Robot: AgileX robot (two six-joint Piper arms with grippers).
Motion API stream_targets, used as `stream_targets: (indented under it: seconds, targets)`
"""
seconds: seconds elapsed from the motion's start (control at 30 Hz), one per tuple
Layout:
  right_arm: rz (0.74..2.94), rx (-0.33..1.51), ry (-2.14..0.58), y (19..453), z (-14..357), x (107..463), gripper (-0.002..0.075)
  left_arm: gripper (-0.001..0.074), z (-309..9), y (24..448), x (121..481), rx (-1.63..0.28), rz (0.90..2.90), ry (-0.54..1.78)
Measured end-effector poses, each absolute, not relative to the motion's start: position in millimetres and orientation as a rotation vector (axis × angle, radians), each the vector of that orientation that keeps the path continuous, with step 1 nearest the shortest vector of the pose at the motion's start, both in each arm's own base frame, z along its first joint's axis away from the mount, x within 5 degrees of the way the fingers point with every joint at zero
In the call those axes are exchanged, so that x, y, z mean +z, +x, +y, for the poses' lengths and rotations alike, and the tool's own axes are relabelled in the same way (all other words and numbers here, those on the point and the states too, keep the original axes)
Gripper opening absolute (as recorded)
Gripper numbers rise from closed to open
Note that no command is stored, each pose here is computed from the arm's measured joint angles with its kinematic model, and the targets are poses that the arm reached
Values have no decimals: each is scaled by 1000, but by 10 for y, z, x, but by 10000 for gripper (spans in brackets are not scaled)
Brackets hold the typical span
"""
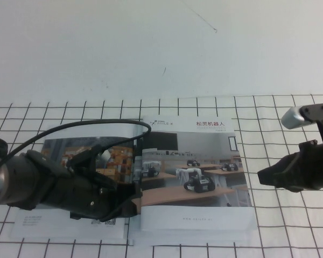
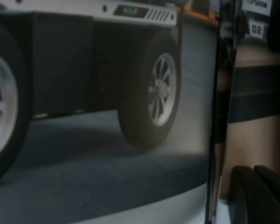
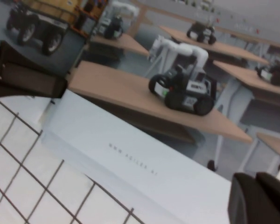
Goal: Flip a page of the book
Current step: Open the closed book
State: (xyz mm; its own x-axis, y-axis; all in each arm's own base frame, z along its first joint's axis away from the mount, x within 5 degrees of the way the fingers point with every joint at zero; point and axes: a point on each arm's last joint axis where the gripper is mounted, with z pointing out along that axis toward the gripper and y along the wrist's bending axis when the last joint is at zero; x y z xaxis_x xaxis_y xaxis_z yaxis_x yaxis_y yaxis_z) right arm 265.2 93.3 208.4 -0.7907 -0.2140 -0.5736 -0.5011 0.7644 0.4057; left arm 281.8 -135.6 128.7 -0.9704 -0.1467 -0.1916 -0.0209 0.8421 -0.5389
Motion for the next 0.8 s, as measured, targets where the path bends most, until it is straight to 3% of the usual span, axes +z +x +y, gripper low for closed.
stream_targets:
  seconds: [0.07,0.27,0.33,0.8]
  targets:
    - [2419,786,-535,2682,955,2077,42,-4,-1357,2818,1282,-815,2797,-124]
    - [2378,793,-509,2824,981,1934,253,-4,-1358,2816,1282,-815,2796,-110]
    - [2396,779,-490,2866,976,1848,292,-4,-1358,2816,1297,-815,2791,-102]
    - [2407,777,-489,3208,1029,1636,327,-4,-1305,2831,1657,-789,2624,-126]
